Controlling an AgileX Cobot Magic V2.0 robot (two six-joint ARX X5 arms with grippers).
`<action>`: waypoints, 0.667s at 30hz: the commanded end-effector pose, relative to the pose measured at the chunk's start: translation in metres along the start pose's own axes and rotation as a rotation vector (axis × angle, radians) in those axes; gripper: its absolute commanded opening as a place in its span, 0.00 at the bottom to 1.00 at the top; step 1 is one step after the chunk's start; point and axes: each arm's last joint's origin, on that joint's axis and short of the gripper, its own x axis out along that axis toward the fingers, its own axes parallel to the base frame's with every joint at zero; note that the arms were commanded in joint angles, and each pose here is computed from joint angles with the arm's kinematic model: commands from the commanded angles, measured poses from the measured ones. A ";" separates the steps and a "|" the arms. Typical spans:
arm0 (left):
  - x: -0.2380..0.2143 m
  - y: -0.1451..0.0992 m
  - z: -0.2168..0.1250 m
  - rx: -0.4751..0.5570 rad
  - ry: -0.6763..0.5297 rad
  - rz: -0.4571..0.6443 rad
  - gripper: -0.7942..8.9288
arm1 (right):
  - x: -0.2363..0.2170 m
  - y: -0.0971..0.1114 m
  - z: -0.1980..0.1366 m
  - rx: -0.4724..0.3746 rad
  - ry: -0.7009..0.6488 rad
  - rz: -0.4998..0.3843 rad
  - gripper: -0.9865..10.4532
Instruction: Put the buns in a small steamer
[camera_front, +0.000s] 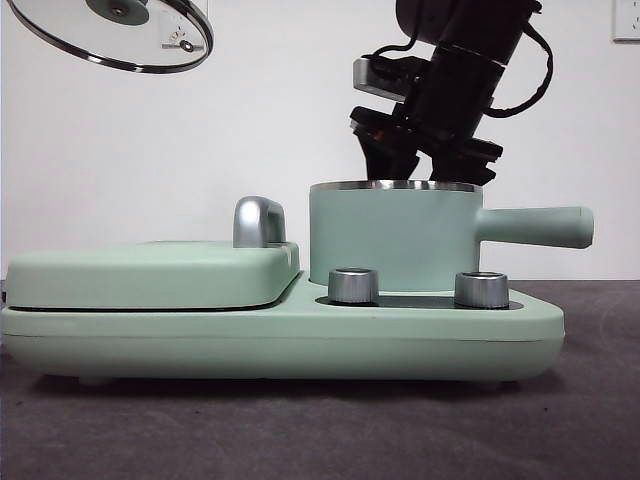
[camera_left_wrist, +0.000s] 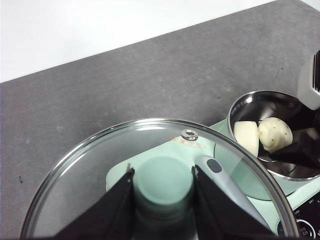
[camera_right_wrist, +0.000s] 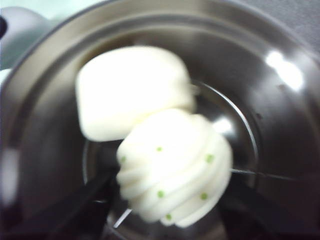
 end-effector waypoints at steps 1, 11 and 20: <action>-0.005 -0.001 0.009 0.020 -0.052 -0.005 0.09 | 0.000 0.001 0.004 -0.009 -0.003 0.001 0.39; -0.005 -0.001 0.009 0.019 -0.052 -0.005 0.09 | -0.066 0.010 0.011 -0.017 -0.067 0.000 0.39; -0.005 -0.001 0.009 0.019 -0.051 -0.005 0.09 | -0.146 0.024 -0.017 -0.042 -0.241 0.004 0.38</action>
